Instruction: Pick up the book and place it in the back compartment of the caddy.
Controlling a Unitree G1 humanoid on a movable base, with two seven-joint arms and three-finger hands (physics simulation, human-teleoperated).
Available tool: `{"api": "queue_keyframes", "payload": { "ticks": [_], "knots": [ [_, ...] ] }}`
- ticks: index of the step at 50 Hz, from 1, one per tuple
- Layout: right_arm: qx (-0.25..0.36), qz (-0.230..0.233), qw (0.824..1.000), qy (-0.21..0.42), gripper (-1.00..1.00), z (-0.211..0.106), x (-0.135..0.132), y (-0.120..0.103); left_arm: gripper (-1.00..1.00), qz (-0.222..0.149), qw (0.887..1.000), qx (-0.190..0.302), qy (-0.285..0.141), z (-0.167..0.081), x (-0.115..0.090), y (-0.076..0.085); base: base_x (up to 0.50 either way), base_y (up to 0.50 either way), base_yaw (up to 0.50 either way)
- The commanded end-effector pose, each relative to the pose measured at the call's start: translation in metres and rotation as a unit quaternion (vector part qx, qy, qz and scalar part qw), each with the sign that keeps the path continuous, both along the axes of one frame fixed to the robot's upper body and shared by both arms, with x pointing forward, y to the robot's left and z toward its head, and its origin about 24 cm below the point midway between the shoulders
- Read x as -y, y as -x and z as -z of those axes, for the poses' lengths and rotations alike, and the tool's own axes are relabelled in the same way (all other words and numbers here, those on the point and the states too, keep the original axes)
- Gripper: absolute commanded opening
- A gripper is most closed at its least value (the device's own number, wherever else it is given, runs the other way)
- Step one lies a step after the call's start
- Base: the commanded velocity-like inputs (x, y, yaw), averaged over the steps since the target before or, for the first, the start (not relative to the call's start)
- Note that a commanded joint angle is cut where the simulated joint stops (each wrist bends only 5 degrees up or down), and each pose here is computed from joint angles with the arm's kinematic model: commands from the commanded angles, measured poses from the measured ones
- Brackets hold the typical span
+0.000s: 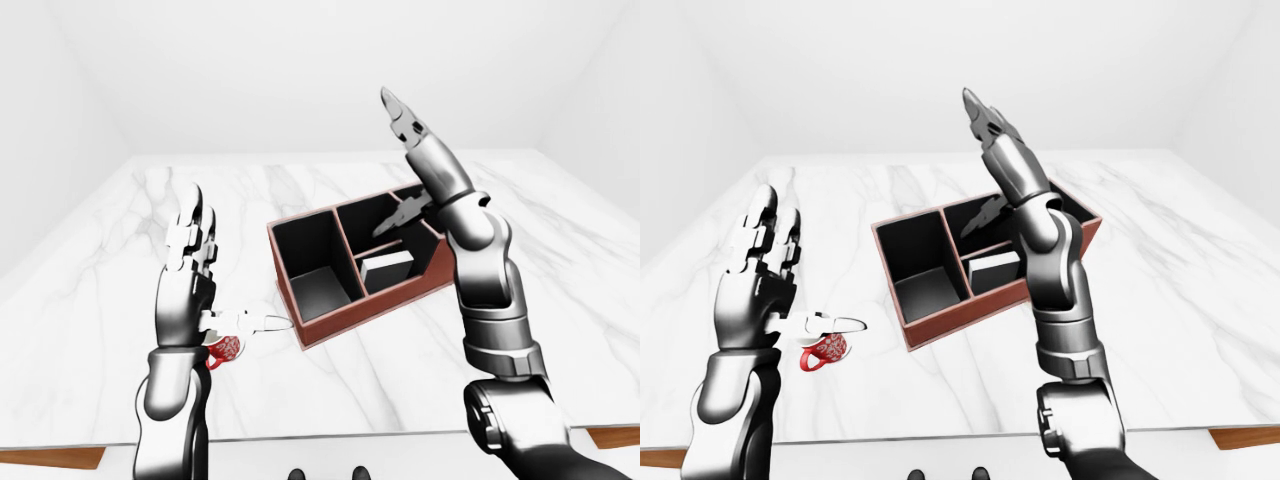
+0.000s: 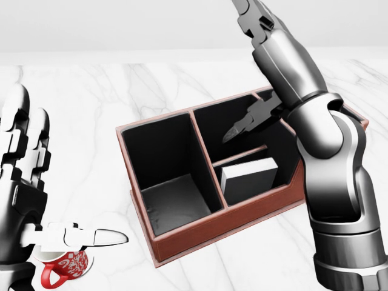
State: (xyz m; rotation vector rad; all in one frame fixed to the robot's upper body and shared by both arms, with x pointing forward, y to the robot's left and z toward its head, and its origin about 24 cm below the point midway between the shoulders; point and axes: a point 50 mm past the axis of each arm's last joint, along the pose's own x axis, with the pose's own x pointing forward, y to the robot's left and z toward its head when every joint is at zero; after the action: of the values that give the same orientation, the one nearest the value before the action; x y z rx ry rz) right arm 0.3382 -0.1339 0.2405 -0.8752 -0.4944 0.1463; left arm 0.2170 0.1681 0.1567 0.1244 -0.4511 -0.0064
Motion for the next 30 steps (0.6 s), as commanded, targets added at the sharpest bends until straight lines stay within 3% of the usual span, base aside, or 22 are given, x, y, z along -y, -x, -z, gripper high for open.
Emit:
{"api": "queue_keyframes", "payload": {
  "ticks": [1, 14, 30],
  "knots": [
    [0.035, -0.033, 0.998, -0.032, 1.00, -0.012, 0.004, 0.023, 1.00, 0.000, 1.000, 0.013, -0.002, -0.006, 0.000, 0.003, 0.00, 0.00, 0.00],
    [0.074, -0.049, 0.994, -0.058, 1.00, -0.018, 0.012, 0.047, 1.00, -0.001, 0.999, 0.042, -0.006, -0.017, 0.000, 0.009, 0.00, 0.00, 0.00],
    [0.110, -0.052, 0.990, -0.071, 1.00, -0.023, 0.030, 0.075, 1.00, -0.013, 0.990, 0.137, -0.025, -0.054, -0.007, 0.034, 0.00, 0.00, 0.00]
  ]
}}
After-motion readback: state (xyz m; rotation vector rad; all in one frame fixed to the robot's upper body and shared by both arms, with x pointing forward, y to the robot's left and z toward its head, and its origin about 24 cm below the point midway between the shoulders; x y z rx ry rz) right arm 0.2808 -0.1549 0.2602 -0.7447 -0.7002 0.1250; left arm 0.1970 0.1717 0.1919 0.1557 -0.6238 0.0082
